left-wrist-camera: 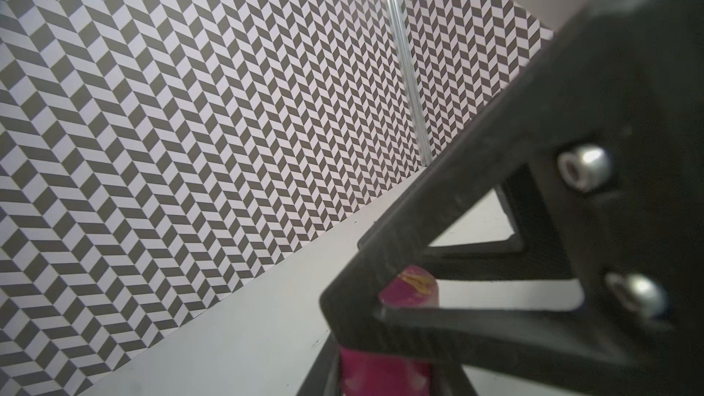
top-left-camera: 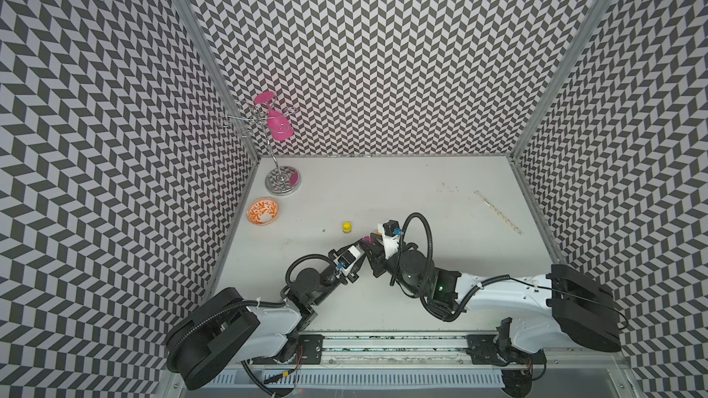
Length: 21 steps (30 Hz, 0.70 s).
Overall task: Close the paint jar lid
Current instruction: Screw the lid onto the paint jar.
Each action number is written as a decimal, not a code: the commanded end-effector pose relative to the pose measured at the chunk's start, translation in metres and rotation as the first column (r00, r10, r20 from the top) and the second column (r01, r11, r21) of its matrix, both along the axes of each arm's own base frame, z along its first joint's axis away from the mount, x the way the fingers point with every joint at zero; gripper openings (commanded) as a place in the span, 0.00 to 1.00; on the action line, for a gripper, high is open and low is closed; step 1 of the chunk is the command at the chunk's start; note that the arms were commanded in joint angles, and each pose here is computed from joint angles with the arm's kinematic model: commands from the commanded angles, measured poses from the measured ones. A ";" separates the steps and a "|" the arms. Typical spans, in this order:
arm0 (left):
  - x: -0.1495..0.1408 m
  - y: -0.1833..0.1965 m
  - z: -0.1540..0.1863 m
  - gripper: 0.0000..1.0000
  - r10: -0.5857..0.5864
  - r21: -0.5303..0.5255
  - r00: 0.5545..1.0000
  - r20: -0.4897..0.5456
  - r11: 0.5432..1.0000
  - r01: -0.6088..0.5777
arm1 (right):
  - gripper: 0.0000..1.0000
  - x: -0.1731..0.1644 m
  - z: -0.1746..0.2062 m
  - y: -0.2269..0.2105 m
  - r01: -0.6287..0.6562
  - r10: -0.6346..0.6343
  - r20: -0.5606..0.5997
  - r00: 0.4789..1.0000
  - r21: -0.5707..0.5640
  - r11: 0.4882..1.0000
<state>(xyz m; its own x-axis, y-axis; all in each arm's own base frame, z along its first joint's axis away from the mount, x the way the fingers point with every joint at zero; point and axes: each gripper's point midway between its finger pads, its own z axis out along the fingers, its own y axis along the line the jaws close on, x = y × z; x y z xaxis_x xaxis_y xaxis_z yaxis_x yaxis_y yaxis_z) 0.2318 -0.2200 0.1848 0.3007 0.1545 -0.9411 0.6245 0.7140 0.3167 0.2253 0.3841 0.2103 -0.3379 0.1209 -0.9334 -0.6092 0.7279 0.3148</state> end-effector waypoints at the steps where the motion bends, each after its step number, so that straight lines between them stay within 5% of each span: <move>1: 0.021 0.035 0.050 0.28 0.231 -0.147 0.964 0.129 0.966 -0.212 | 0.00 -0.032 -0.049 0.013 -0.068 0.059 -0.165 0.985 -0.052 0.996; 7: 0.022 0.033 0.048 0.28 0.228 -0.136 0.966 0.123 0.968 -0.211 | 0.09 -0.037 -0.047 0.015 -0.082 0.075 -0.165 0.983 -0.036 0.996; 14: 0.026 0.026 0.041 0.28 0.208 -0.117 0.973 0.100 0.974 -0.196 | 0.47 -0.038 -0.036 -0.002 -0.065 0.063 -0.129 0.990 -0.016 0.998; 21: 0.031 0.024 0.034 0.28 0.211 -0.109 0.974 0.078 0.973 -0.202 | 0.64 -0.040 -0.035 -0.020 -0.044 0.041 -0.120 0.992 -0.021 0.999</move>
